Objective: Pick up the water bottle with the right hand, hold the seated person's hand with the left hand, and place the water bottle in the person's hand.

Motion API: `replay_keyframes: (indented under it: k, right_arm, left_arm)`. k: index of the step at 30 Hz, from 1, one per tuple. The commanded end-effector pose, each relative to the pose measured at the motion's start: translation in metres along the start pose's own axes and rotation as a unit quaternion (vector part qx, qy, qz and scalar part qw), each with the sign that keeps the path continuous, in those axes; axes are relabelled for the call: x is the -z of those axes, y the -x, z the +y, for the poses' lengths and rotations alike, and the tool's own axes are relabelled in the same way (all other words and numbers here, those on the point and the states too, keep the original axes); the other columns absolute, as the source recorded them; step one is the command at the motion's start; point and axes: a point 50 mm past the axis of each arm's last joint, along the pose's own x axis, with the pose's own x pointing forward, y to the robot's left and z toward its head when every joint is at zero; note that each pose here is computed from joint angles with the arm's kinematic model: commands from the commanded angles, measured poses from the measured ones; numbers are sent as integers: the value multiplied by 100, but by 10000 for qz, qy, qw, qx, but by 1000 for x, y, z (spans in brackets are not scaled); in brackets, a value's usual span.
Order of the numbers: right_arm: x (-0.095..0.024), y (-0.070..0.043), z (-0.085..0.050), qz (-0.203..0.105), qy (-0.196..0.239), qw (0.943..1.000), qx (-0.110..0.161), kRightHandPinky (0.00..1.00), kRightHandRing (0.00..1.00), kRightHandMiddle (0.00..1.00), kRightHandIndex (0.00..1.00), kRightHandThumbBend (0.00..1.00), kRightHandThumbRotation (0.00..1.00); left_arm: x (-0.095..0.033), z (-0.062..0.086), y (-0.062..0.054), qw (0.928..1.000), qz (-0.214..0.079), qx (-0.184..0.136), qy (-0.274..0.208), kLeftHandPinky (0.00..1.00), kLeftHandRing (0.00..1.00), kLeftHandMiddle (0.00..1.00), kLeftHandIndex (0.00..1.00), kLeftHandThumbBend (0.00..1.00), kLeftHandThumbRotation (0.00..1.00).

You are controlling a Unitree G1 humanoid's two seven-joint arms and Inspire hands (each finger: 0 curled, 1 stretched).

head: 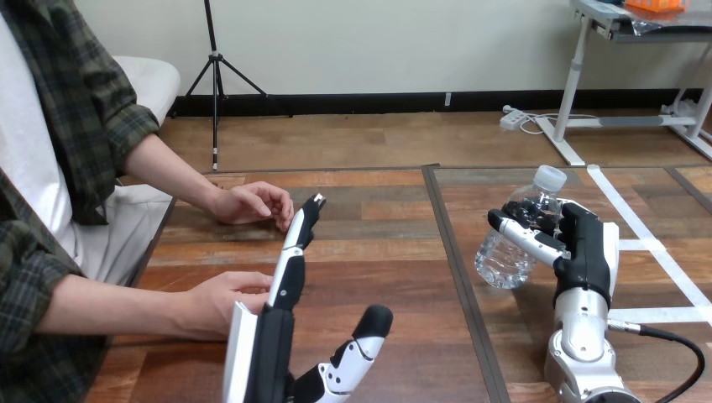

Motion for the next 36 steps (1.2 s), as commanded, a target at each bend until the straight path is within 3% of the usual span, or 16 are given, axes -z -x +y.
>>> replay_keyframes:
  k: [1,10,25,34,36]
  right_arm:
    - [-33,-9,-1,-835,-272,9961,30,47,51,55,55,73,0]
    - [-32,-5,-3,-1056,-378,9937,-4,47,52,55,55,73,0]
    - [-31,8,-5,-1541,-518,9866,-143,46,52,56,56,73,0]
    - [-31,19,-4,-1893,-713,9787,-352,44,51,54,55,72,0]
    - [-31,21,-4,-1950,-768,9770,-394,44,50,54,54,72,0]
  left_arm:
    - [-10,5,-8,9992,-374,-154,-72,91,94,95,93,62,42]
    - [-13,23,-15,9966,-627,-36,-538,91,93,94,91,64,26]
    - [-19,68,-24,9844,-221,296,-1719,82,89,92,87,72,13]
    - [-21,93,-30,9665,72,430,-2528,79,88,91,86,79,10]
    - [-21,99,-31,9578,216,439,-2831,78,88,91,86,81,12]
